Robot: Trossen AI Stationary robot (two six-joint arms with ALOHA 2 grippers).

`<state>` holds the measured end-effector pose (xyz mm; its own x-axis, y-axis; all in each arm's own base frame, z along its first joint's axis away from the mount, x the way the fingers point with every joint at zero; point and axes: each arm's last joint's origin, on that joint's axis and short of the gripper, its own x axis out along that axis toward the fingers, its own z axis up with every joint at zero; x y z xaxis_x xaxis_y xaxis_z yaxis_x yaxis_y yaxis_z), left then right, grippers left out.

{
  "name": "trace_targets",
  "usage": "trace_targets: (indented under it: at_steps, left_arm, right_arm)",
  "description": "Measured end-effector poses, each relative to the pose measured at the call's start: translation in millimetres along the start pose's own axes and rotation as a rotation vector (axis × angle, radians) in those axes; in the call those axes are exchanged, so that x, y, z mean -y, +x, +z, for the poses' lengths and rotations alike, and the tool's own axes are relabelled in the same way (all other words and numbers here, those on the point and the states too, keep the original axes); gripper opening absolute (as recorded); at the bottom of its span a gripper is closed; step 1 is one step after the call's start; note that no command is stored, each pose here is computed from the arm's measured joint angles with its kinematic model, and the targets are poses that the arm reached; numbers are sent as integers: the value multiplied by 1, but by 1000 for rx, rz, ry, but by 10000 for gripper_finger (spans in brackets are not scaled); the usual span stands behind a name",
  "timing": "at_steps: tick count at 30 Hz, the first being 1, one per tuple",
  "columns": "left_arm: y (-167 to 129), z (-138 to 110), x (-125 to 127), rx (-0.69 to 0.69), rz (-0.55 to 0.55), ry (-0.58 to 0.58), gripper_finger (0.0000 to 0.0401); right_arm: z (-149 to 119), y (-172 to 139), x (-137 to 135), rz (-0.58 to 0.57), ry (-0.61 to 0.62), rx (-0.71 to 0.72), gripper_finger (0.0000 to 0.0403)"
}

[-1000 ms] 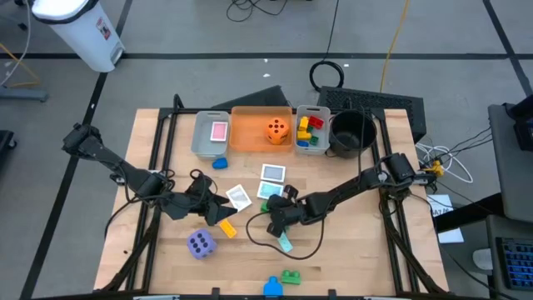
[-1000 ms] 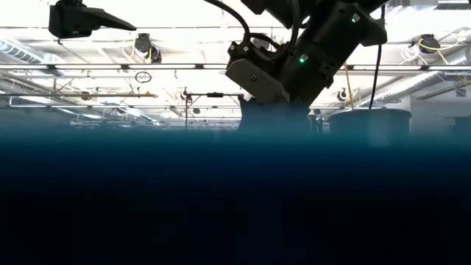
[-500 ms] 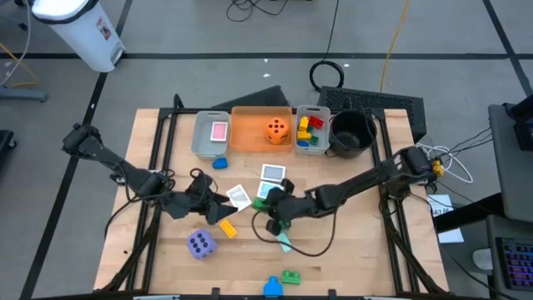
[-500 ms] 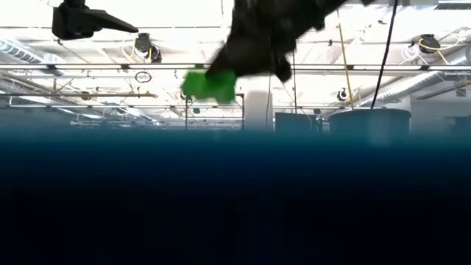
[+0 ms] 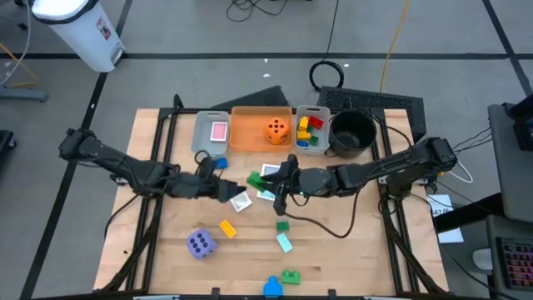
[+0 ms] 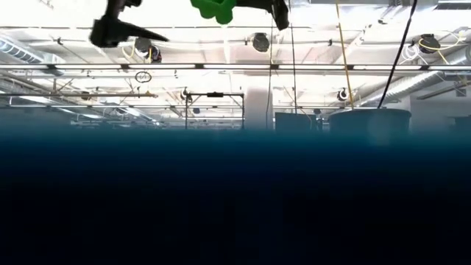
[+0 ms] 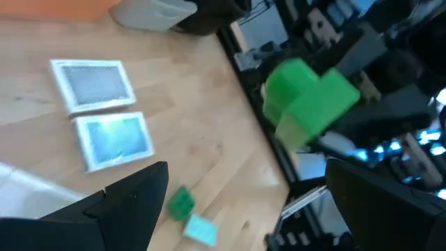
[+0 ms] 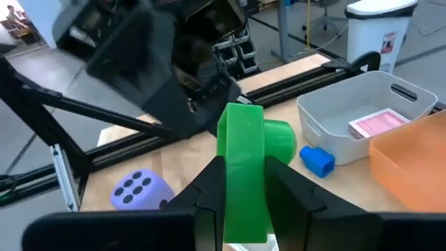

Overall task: Pick & Place Toys
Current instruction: Put the green game piece into the right gray bin

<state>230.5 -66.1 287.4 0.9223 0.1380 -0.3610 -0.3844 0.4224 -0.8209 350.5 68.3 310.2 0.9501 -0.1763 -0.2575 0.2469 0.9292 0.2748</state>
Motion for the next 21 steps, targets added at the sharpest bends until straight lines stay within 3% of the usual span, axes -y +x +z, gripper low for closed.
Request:
trace_targets:
  at_steps: [8,12,21]
  left_arm:
    - [11,32,6,-19,-159,-146,395]
    - [13,38,2,-90,-160,-244,395]
    - [41,38,-8,-248,-146,-344,394]
  right_arm:
    - [-2,0,-1,2,-10,-14,65]
    - [-3,0,-1,2,-69,-19,65]
    - [-5,0,-1,11,-136,-41,65]
